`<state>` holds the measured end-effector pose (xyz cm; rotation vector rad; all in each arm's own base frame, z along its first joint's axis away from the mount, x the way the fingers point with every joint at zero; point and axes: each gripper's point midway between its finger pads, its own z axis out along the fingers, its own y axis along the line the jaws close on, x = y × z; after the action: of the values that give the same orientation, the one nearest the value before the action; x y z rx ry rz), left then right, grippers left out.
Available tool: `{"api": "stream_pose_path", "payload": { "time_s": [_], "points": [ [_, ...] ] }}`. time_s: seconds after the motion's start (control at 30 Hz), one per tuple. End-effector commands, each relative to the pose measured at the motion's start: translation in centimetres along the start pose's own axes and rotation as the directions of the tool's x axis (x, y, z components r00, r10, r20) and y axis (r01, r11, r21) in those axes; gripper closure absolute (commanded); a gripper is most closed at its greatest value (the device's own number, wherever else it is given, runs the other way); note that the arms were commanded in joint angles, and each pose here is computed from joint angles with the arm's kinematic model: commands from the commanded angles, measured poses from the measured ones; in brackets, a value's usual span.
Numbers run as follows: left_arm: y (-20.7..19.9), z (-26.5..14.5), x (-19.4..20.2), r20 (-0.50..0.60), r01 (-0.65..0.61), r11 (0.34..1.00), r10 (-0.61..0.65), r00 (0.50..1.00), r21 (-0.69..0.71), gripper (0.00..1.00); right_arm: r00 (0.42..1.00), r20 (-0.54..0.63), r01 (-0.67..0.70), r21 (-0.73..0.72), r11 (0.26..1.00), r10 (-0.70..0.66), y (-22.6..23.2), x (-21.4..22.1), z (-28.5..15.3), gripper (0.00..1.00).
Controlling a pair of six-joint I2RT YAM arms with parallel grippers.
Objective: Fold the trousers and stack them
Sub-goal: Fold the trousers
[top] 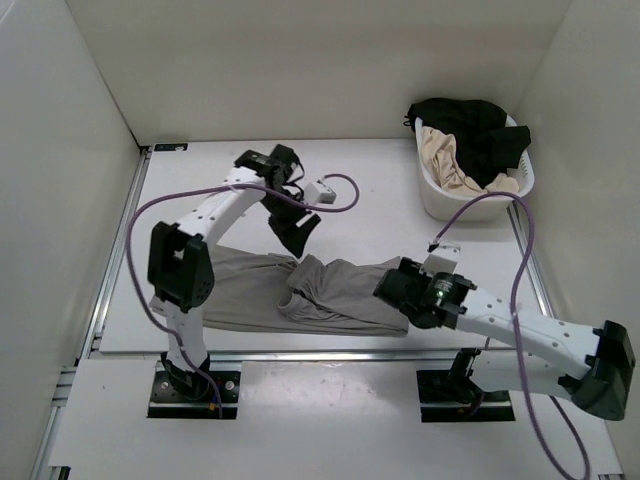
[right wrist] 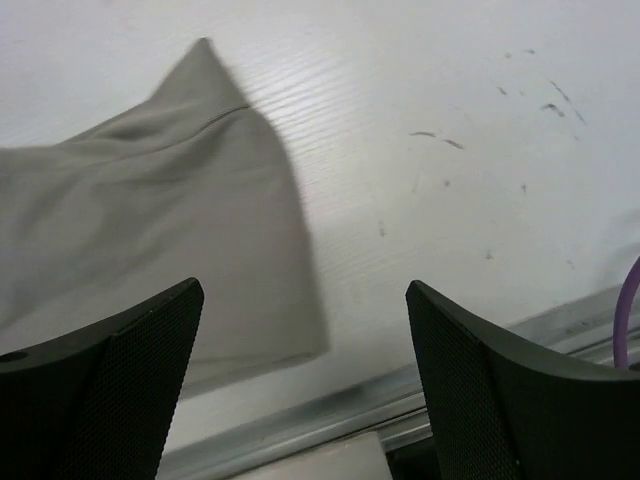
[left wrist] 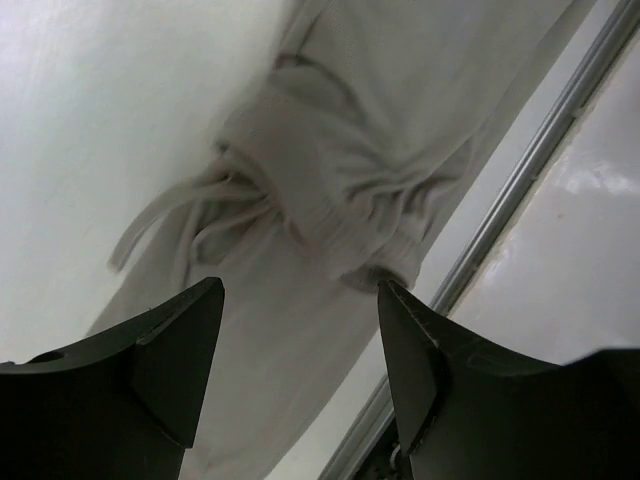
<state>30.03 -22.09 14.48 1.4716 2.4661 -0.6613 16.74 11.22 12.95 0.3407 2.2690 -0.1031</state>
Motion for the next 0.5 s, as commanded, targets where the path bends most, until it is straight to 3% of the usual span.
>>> {"api": "stream_pose_path", "payload": {
  "time_s": [0.0,0.1,0.23,0.33,0.47],
  "points": [
    [-2.4,2.0,-1.8,0.016,0.051,0.994,-0.053,0.998,0.093,0.26,0.995,-0.095,0.018,0.05,0.999,-0.014,0.1,0.3,1.8,0.11],
    [-1.9,3.6,-1.7,0.004,0.072,0.991,-0.073,0.997,0.111,0.24,0.994,-0.106,0.004,0.016,1.0,-0.002,1.4,-1.3,3.9,0.07],
    [-1.3,5.8,-0.1,-0.068,0.113,0.985,-0.105,0.992,0.127,0.26,0.982,-0.155,-0.112,-0.001,0.994,0.11,1.5,-3.4,6.8,0.05],
    [-1.0,6.6,2.1,-0.126,0.128,0.984,-0.113,0.986,0.121,0.26,0.972,-0.207,-0.122,-0.026,0.992,0.114,1.8,-2.8,7.6,0.05],
    [-2.0,8.0,5.0,-0.188,0.166,0.973,-0.135,0.973,0.161,0.27,0.939,-0.333,-0.13,-0.099,0.987,0.091,2.2,1.0,8.3,0.04]
  ]
}}
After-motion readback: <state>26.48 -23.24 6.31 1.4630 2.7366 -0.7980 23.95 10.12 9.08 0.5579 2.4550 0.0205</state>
